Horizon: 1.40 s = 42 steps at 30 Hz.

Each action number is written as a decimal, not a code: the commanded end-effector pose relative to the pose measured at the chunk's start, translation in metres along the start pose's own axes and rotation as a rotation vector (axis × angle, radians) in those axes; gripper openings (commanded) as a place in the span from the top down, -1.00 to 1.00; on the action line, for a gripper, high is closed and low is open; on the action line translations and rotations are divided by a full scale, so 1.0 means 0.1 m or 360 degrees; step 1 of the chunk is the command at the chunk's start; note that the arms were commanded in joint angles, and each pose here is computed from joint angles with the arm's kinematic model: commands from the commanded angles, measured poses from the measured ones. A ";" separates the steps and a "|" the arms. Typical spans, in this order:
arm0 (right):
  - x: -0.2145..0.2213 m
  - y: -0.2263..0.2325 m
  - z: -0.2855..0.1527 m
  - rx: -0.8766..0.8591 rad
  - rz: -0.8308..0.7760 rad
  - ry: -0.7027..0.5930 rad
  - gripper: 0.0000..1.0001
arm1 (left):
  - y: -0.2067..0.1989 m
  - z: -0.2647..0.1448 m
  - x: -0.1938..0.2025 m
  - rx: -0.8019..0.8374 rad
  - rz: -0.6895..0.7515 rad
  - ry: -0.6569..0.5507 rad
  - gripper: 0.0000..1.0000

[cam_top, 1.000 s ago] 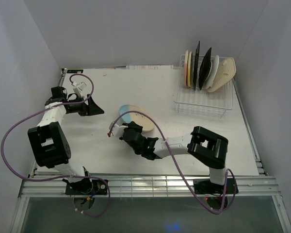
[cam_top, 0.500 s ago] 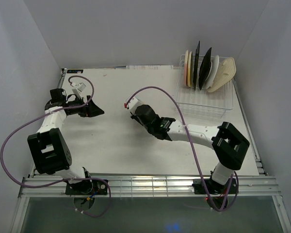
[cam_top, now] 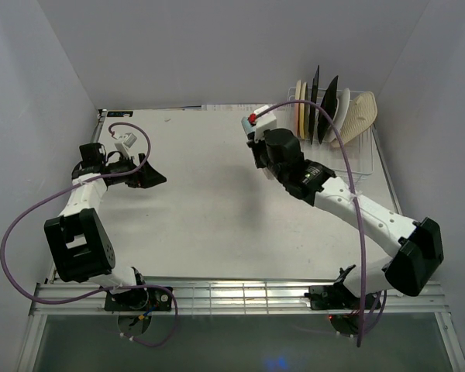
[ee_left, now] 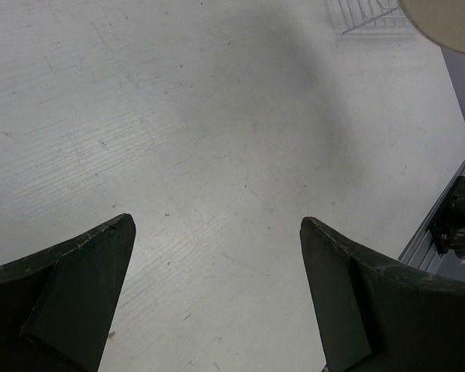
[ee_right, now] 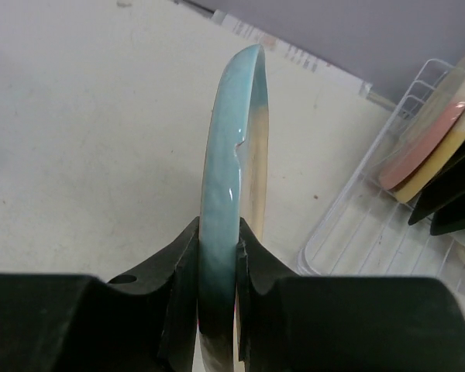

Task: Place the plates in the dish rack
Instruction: Insert the plate into the dish rack.

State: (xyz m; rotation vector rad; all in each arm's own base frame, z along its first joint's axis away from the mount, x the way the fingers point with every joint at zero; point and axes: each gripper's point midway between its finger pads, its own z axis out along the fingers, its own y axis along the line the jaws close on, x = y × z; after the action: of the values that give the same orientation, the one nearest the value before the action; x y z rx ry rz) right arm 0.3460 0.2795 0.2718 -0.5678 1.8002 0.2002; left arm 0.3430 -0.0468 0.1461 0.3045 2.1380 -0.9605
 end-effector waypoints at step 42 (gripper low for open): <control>-0.62 -3.21 -1.31 0.1449 0.0558 -0.0415 0.85 | -0.18 -0.11 -0.11 0.0023 0.0141 -0.0093 -0.96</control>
State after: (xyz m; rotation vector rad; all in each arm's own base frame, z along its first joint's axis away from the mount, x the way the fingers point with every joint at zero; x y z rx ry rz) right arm 0.4035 -0.0218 0.3581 0.2995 1.7359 -0.3464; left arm 0.3394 -0.0477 0.1498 0.3139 2.1200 -0.9421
